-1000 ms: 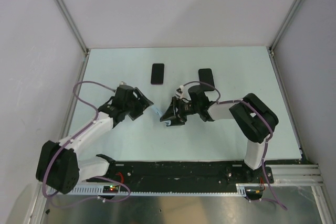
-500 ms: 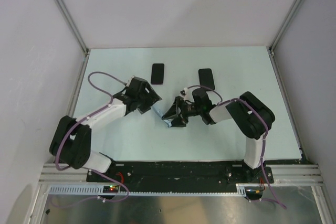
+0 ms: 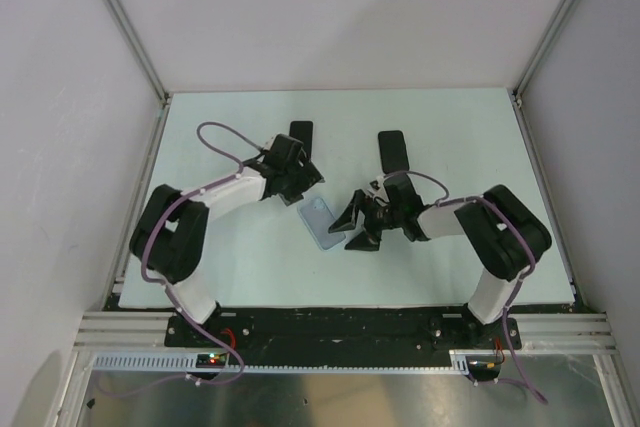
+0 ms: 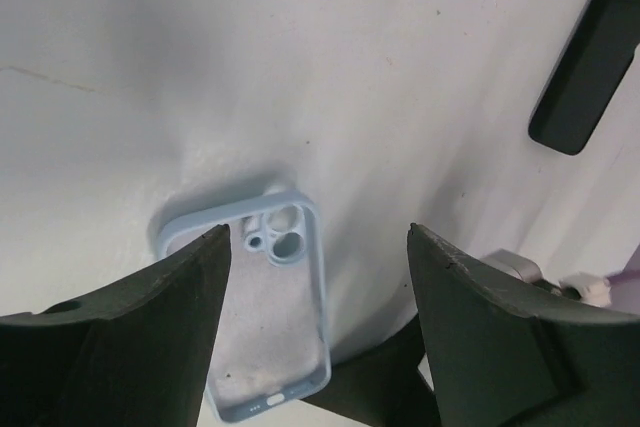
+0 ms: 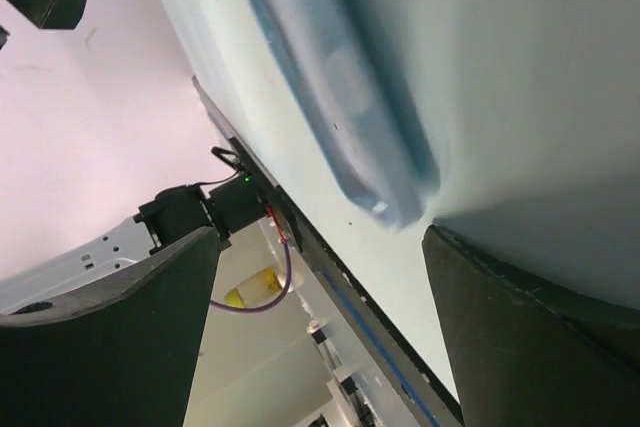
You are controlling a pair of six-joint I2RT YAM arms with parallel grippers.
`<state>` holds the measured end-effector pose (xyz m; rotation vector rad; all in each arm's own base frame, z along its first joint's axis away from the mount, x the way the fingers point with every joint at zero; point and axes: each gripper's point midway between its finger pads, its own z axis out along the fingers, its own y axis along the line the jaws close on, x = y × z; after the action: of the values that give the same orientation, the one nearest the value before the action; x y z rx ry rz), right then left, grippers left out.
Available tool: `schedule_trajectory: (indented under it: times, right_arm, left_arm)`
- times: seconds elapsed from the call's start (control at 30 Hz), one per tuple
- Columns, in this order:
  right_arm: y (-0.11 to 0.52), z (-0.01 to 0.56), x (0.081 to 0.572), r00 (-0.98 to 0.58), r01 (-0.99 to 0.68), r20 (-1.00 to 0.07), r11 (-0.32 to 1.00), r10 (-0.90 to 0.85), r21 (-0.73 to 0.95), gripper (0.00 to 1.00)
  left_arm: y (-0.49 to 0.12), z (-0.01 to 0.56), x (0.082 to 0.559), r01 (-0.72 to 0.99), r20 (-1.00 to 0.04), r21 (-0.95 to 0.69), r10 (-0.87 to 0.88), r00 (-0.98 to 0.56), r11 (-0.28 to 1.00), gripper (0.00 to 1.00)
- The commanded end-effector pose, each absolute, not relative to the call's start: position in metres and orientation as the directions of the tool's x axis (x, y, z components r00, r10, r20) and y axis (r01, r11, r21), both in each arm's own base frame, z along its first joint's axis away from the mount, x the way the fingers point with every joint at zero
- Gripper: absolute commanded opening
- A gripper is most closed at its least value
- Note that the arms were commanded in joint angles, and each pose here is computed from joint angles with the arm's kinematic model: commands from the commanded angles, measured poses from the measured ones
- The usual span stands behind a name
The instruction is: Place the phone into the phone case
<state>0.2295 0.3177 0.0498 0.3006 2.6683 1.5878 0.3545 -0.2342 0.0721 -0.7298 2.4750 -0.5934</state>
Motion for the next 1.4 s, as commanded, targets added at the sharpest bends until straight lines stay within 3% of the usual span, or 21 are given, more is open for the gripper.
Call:
schedule_trajectory:
  times: [0.0, 0.1, 0.17, 0.33, 0.5, 0.63, 1.2, 1.37]
  right_arm:
    - [0.294, 0.048, 0.232, -0.975, 0.116, -0.010, 0.550, 0.221, 0.827, 0.89]
    - [0.279, 0.052, 0.234, -0.967, 0.073, -0.095, 0.612, 0.237, 0.788, 0.89]
    - [0.269, 0.055, 0.237, -0.956, 0.044, -0.159, 0.657, 0.246, 0.753, 0.89]
    - [0.242, 0.064, 0.239, -0.924, -0.005, -0.289, 0.750, 0.250, 0.662, 0.89]
    - [0.232, 0.085, 0.244, -0.896, -0.063, -0.382, 0.785, 0.227, 0.616, 0.89]
    - [0.227, 0.095, 0.246, -0.884, -0.090, -0.418, 0.802, 0.208, 0.590, 0.89]
    - [0.226, 0.106, 0.243, -0.867, -0.123, -0.459, 0.808, 0.195, 0.576, 0.89]
    - [0.224, 0.108, 0.241, -0.865, -0.131, -0.466, 0.810, 0.188, 0.571, 0.89]
  left_arm:
    - [-0.257, 0.082, 0.372, -0.322, -0.346, -0.561, -0.570, -0.746, 0.763, 0.75]
    - [-0.259, 0.096, 0.382, -0.268, -0.397, -0.565, -0.542, -0.741, 0.780, 0.75]
    - [-0.253, 0.112, 0.395, -0.203, -0.483, -0.536, -0.495, -0.722, 0.819, 0.75]
    - [-0.228, 0.126, 0.436, -0.040, -0.628, -0.342, -0.260, -0.733, 0.939, 0.78]
    - [-0.208, 0.098, 0.459, 0.033, -0.593, -0.166, -0.073, -0.802, 0.986, 0.82]
    - [-0.192, 0.086, 0.478, 0.017, -0.587, -0.104, -0.047, -0.809, 0.994, 0.86]
    - [-0.193, 0.042, 0.499, 0.012, -0.532, -0.063, -0.024, -0.846, 0.998, 0.90]
    - [-0.197, 0.038, 0.503, 0.008, -0.526, -0.071, -0.031, -0.850, 0.997, 0.86]
